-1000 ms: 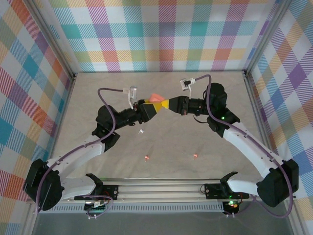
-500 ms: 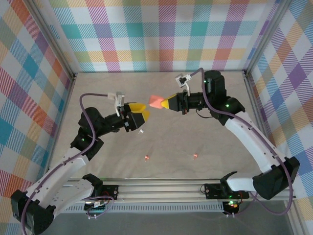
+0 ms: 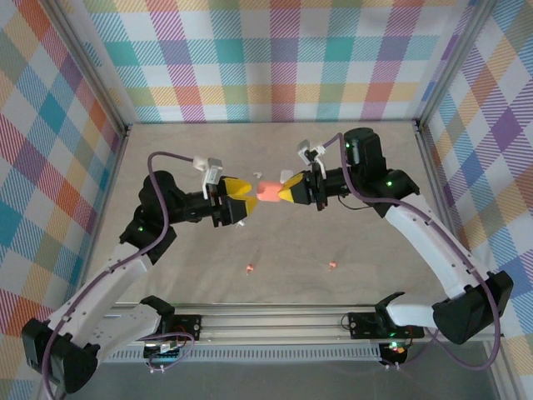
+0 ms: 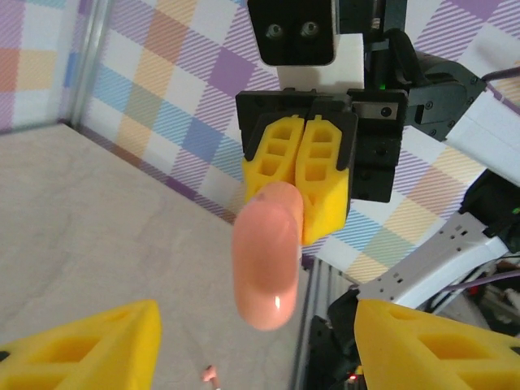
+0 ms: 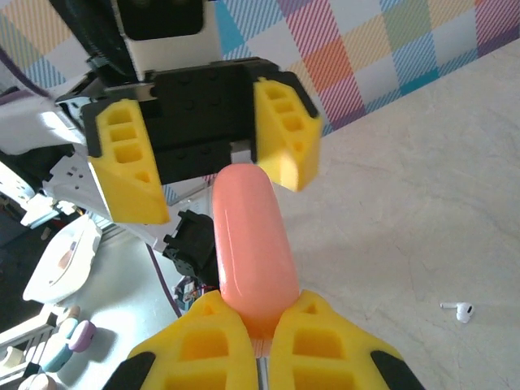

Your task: Insert the wireless bluetooth earbuds into the charging case

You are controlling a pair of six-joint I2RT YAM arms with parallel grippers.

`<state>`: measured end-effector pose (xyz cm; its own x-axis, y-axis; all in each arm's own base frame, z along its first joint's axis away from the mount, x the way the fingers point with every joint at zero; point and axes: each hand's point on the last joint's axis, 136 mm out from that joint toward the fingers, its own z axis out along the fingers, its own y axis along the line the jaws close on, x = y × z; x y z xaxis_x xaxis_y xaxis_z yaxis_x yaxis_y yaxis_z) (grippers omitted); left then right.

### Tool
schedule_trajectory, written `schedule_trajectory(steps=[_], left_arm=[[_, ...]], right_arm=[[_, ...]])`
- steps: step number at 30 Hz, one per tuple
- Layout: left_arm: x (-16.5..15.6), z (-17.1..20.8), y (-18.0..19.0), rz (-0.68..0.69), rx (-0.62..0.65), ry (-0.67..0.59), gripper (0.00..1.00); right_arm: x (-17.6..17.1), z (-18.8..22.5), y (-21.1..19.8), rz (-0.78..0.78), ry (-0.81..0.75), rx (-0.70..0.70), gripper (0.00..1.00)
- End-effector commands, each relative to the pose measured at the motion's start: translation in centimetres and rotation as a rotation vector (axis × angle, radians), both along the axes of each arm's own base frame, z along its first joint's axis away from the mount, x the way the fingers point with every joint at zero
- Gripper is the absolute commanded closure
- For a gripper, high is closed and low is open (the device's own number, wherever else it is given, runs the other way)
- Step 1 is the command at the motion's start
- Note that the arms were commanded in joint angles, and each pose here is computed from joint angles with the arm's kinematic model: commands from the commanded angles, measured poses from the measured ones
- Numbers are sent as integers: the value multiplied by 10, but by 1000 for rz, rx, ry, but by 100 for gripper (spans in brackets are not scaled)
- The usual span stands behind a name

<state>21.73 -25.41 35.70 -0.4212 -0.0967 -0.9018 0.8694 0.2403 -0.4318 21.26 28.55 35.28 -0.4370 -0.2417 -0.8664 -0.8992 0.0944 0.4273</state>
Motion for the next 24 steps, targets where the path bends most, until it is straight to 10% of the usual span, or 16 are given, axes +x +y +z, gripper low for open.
schedule_trajectory(steps=[1,24], left_arm=[[-11,20,-4,-98,-67,-20,37],[-11,6,-29,-182,-36,-6,62]], right_arm=[[-9,9,-2,50,-48,23,100],[-6,13,3,63,12,49,100]])
